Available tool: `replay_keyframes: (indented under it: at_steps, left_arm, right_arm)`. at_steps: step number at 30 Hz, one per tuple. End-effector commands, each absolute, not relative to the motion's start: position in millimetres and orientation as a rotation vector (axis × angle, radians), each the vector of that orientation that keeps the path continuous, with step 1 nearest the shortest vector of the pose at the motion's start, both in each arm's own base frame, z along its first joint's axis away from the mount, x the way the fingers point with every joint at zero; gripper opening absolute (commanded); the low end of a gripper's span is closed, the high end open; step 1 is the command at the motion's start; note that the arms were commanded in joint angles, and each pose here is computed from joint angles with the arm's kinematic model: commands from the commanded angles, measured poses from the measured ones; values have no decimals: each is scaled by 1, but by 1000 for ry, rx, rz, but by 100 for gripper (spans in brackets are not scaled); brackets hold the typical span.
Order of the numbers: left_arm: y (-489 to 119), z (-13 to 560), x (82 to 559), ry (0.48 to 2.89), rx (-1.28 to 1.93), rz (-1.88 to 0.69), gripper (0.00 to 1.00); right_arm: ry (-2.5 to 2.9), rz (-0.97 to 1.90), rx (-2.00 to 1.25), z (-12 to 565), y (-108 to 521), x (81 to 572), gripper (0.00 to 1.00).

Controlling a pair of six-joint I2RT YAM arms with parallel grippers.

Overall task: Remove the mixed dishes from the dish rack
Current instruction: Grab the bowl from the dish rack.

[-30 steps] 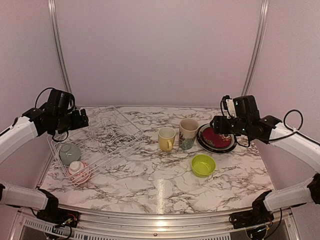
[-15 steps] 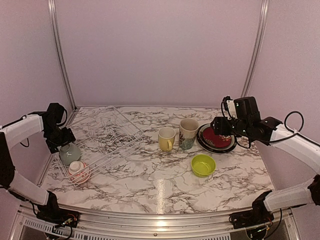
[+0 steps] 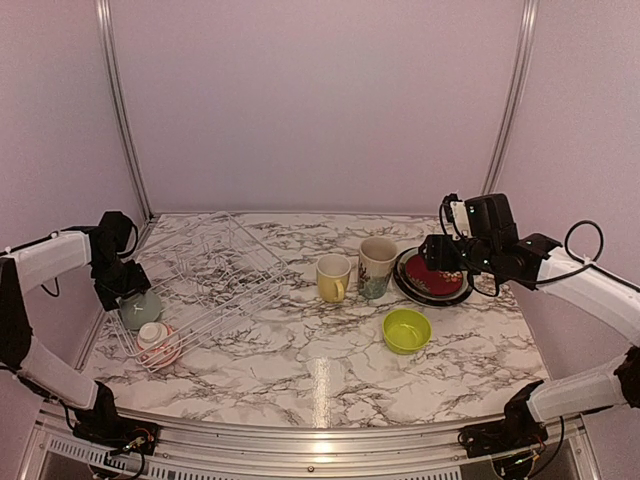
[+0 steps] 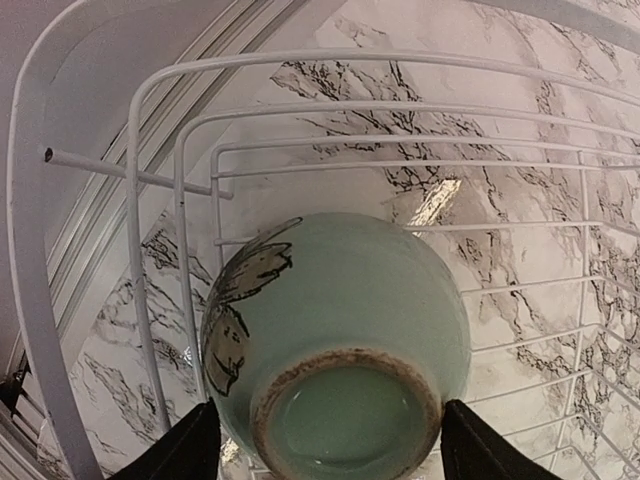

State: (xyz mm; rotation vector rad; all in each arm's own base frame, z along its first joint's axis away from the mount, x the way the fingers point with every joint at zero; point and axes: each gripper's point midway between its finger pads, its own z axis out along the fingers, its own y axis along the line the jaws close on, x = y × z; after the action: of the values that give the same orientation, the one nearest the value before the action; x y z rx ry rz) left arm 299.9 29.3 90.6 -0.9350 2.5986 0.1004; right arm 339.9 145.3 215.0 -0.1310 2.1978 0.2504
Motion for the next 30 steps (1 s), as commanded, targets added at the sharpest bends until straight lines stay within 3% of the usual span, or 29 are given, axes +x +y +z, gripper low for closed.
replay_keyframes:
  at_steps: [1, 21, 30]
  left_arm:
    - [34, 87, 295, 2631, -942, 164, 77]
    - [33, 97, 304, 2599, -899, 155, 44]
    - [25, 110, 309, 2586, -817, 135, 44]
  right_arm:
    - [2169, 271, -118, 225, 147, 343, 78]
    - [2171, 278, -125, 223, 149, 345, 78]
    - [2176, 286, -129, 220, 151, 346, 78]
